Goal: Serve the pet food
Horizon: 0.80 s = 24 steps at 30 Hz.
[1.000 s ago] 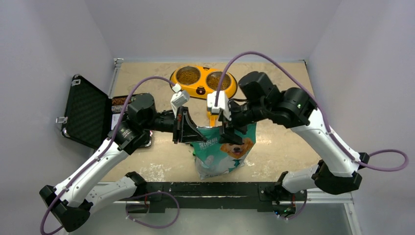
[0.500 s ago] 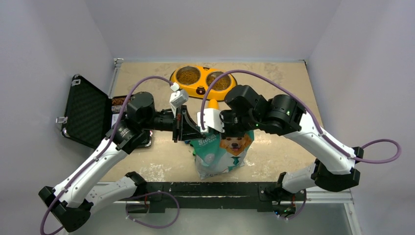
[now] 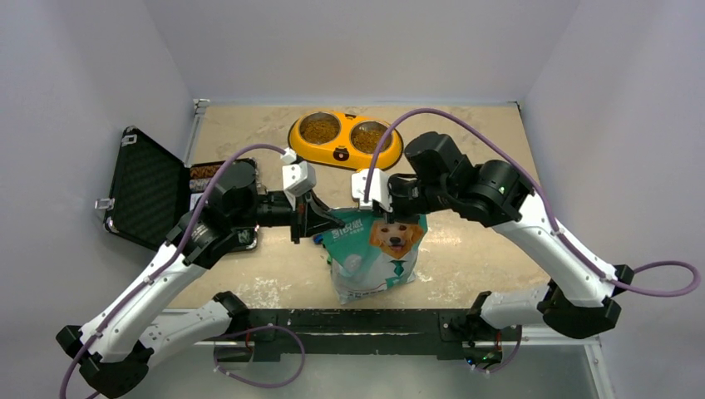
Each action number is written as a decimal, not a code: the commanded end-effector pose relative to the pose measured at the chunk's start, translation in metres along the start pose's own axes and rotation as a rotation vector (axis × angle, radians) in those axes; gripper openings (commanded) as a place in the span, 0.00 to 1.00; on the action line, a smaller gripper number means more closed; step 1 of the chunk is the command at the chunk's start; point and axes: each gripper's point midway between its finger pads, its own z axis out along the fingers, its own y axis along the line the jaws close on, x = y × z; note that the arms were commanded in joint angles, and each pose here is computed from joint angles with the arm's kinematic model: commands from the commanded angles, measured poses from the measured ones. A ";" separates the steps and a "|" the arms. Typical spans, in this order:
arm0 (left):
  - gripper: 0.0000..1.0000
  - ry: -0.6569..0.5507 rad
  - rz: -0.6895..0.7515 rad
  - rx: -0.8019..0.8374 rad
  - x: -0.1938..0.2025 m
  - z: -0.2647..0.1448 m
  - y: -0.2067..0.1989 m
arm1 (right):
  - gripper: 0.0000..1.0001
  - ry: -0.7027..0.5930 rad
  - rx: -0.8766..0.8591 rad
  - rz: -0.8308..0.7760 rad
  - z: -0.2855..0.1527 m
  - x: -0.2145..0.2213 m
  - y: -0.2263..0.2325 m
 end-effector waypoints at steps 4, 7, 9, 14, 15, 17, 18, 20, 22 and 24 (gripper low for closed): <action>0.00 -0.038 0.098 0.037 -0.013 -0.038 -0.037 | 0.00 0.308 0.324 0.068 -0.086 0.096 -0.026; 0.00 -0.035 0.104 0.035 -0.011 -0.041 -0.038 | 0.00 0.342 0.375 0.066 -0.095 0.106 -0.033; 0.00 -0.039 0.109 0.030 -0.012 -0.043 -0.039 | 0.00 0.352 0.412 0.065 -0.102 0.111 -0.038; 0.00 -0.050 0.111 0.026 -0.013 -0.043 -0.039 | 0.00 0.363 0.445 0.080 -0.111 0.119 -0.039; 0.00 -0.053 0.109 0.026 -0.014 -0.043 -0.039 | 0.00 0.368 0.450 0.082 -0.112 0.122 -0.038; 0.00 -0.058 0.109 0.026 -0.014 -0.043 -0.040 | 0.00 0.381 0.479 0.095 -0.118 0.128 -0.038; 0.00 -0.058 0.108 0.026 -0.014 -0.043 -0.039 | 0.00 0.379 0.487 0.098 -0.120 0.129 -0.038; 0.00 -0.058 0.106 0.026 -0.014 -0.043 -0.039 | 0.00 0.372 0.509 0.113 -0.126 0.131 -0.036; 0.00 -0.058 0.104 0.030 -0.014 -0.043 -0.040 | 0.00 0.362 0.524 0.125 -0.130 0.133 -0.034; 0.00 -0.058 0.102 0.032 -0.013 -0.043 -0.040 | 0.00 0.365 0.535 0.138 -0.133 0.137 -0.031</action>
